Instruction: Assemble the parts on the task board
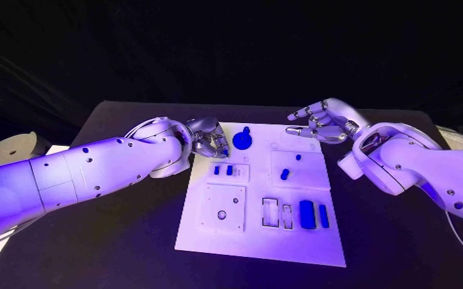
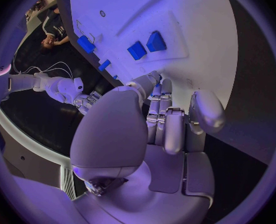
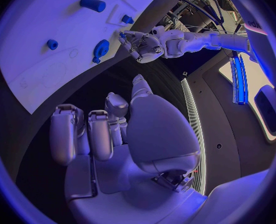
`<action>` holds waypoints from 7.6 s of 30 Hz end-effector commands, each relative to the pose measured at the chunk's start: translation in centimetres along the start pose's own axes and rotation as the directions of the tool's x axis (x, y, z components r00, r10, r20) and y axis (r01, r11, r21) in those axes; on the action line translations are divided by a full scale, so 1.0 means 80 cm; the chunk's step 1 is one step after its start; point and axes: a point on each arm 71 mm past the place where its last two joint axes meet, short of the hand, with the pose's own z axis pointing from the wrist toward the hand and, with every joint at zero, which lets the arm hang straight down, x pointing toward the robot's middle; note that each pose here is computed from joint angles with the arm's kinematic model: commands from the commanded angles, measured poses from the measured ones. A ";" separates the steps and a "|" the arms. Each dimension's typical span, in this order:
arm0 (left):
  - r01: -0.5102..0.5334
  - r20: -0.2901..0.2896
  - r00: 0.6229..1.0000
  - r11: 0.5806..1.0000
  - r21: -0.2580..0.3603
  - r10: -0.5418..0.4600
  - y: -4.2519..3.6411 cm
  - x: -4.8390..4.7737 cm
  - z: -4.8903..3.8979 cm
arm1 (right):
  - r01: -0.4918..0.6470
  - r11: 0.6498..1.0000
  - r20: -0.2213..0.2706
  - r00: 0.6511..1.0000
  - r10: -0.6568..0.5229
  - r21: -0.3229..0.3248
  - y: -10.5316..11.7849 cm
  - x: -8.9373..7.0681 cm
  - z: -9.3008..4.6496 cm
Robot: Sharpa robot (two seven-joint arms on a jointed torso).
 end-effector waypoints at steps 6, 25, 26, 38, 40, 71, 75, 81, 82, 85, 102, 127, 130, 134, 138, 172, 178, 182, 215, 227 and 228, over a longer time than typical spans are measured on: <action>-0.013 -0.026 1.000 1.000 0.004 0.013 -0.0029 0.005 0.003 | 0.002 1.000 -0.014 1.000 -0.002 -0.010 0.001 0.002 0.000; -0.031 -0.049 0.998 0.999 -0.010 0.030 -0.0018 0.008 0.004 | 0.002 1.000 -0.015 1.000 -0.002 -0.010 0.001 0.002 0.000; -0.031 -0.049 0.998 0.999 -0.011 0.031 -0.0015 0.008 0.005 | 0.002 1.000 -0.015 1.000 -0.002 -0.010 0.001 0.002 0.000; -0.032 -0.047 0.998 0.999 -0.020 0.031 0.0001 0.009 0.007 | 0.002 1.000 -0.015 1.000 -0.002 -0.010 0.001 0.002 0.000; -0.031 -0.047 0.998 0.999 -0.020 0.030 0.0001 0.009 0.007 | 0.002 1.000 -0.015 1.000 -0.002 -0.010 0.001 0.002 0.000; 0.282 0.107 0.955 0.959 -0.031 -0.277 0.0389 -0.020 -0.021 | 0.329 0.942 -0.096 0.942 -0.323 0.059 -0.030 -0.012 -0.006; 0.620 0.227 0.759 0.784 0.034 -0.610 0.0543 -0.035 -0.032 | 0.453 0.890 -0.102 0.888 -0.448 0.039 -0.029 -0.011 -0.008; 0.908 0.190 0.352 0.384 0.169 -0.917 0.0572 -0.035 -0.042 | 0.610 0.792 -0.124 0.787 -0.605 0.007 -0.023 0.003 -0.011; 0.921 0.177 0.311 0.342 0.185 -0.934 0.0557 -0.035 -0.043 | 0.627 0.779 -0.127 0.773 -0.621 0.003 -0.022 0.005 -0.011; 0.938 0.155 0.231 0.263 0.227 -0.960 0.0519 -0.035 -0.048 | 0.662 0.750 -0.138 0.742 -0.656 -0.007 -0.020 0.012 -0.011; 0.949 0.117 0.137 0.164 0.270 -0.984 0.0441 -0.034 -0.057 | 0.747 0.663 -0.212 0.642 -0.737 -0.044 -0.018 0.046 -0.002; 0.954 0.134 0.146 0.176 0.243 -0.980 0.0463 -0.032 -0.058 | 0.744 0.664 -0.274 0.626 -0.730 -0.069 -0.022 0.069 0.006; 0.954 0.135 0.150 0.179 0.240 -0.979 0.0464 -0.032 -0.058 | 0.745 0.663 -0.283 0.623 -0.729 -0.068 -0.022 0.070 0.006; 0.954 0.137 0.151 0.181 0.238 -0.979 0.0469 -0.032 -0.058 | 0.745 0.663 -0.286 0.622 -0.729 -0.068 -0.022 0.072 0.007; 0.954 0.140 0.152 0.183 0.237 -0.978 0.0477 -0.032 -0.058 | 0.743 0.666 -0.277 0.626 -0.729 -0.071 -0.021 0.073 0.007; 0.952 0.133 0.167 0.195 0.237 -0.977 0.0469 -0.032 -0.057 | 0.695 0.714 -0.072 0.710 -0.700 -0.091 0.020 0.050 -0.011; 0.952 0.130 0.167 0.194 0.238 -0.977 0.0459 -0.032 -0.057 | 0.663 0.730 -0.042 0.735 -0.677 -0.164 0.052 0.066 -0.017; 0.952 0.127 0.167 0.193 0.238 -0.978 0.0449 -0.031 -0.056 | 0.640 0.736 -0.035 0.749 -0.662 -0.221 0.074 0.083 -0.019; 0.957 0.086 0.164 0.180 0.226 -0.983 0.0274 -0.024 -0.049 | 0.490 0.786 -0.251 0.763 -0.596 -0.378 0.079 0.228 -0.020; 0.959 0.081 0.164 0.178 0.221 -0.983 0.0271 -0.023 -0.048 | 0.496 0.783 -0.263 0.753 -0.603 -0.376 0.079 0.232 -0.018; 0.959 0.081 0.164 0.178 0.220 -0.983 0.0272 -0.023 -0.048 | 0.497 0.782 -0.266 0.751 -0.605 -0.376 0.079 0.233 -0.018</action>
